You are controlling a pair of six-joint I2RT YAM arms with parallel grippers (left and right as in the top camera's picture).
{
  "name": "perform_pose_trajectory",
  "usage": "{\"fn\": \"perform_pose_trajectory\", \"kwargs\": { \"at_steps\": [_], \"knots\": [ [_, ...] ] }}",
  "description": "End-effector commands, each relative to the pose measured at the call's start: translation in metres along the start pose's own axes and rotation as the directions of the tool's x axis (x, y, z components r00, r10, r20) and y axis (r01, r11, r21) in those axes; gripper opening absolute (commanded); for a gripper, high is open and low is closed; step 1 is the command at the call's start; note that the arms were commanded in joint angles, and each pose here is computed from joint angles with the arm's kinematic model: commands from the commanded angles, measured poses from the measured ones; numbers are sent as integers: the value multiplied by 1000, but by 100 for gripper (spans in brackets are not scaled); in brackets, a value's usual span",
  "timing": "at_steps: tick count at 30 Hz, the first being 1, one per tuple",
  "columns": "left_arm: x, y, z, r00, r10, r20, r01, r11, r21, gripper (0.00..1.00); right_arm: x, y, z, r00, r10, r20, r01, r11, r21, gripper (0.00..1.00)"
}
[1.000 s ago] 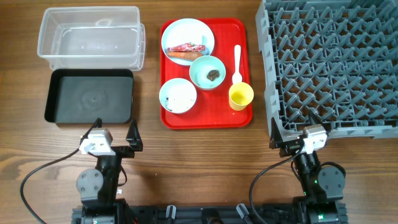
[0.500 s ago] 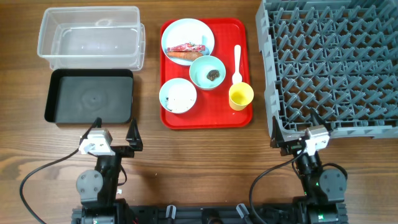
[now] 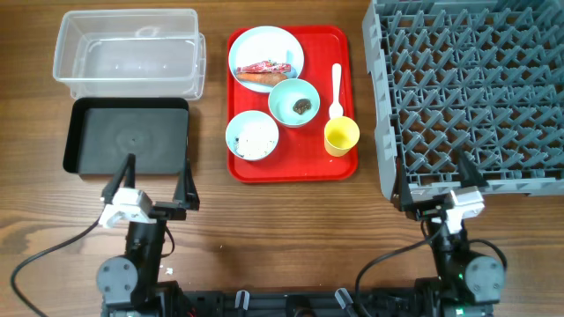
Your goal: Sort waste into correct bins and load items into the dishwasher rack
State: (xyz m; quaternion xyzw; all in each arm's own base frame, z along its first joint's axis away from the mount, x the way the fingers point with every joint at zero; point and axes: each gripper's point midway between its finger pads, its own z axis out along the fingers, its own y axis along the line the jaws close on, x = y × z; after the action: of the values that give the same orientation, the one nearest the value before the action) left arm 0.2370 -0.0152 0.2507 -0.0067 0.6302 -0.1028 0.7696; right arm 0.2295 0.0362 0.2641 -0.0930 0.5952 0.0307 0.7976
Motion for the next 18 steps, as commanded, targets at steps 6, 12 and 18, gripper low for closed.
{"fn": "perform_pose_trajectory", "kwargs": {
  "at_steps": [6,12,18],
  "knots": [
    [-70,-19,30,1000,7,-30,-5,998,67,100,-69,-4,16,991,-120,60,121,993,-8,100],
    [-95,-19,73,971,-39,-235,53,997,51,100,-98,9,40,992,-122,16,123,984,-129,100],
    [-102,-12,122,878,-66,-473,76,997,1,100,-106,15,72,981,-40,-187,-1,976,-216,100]
  ]
}}
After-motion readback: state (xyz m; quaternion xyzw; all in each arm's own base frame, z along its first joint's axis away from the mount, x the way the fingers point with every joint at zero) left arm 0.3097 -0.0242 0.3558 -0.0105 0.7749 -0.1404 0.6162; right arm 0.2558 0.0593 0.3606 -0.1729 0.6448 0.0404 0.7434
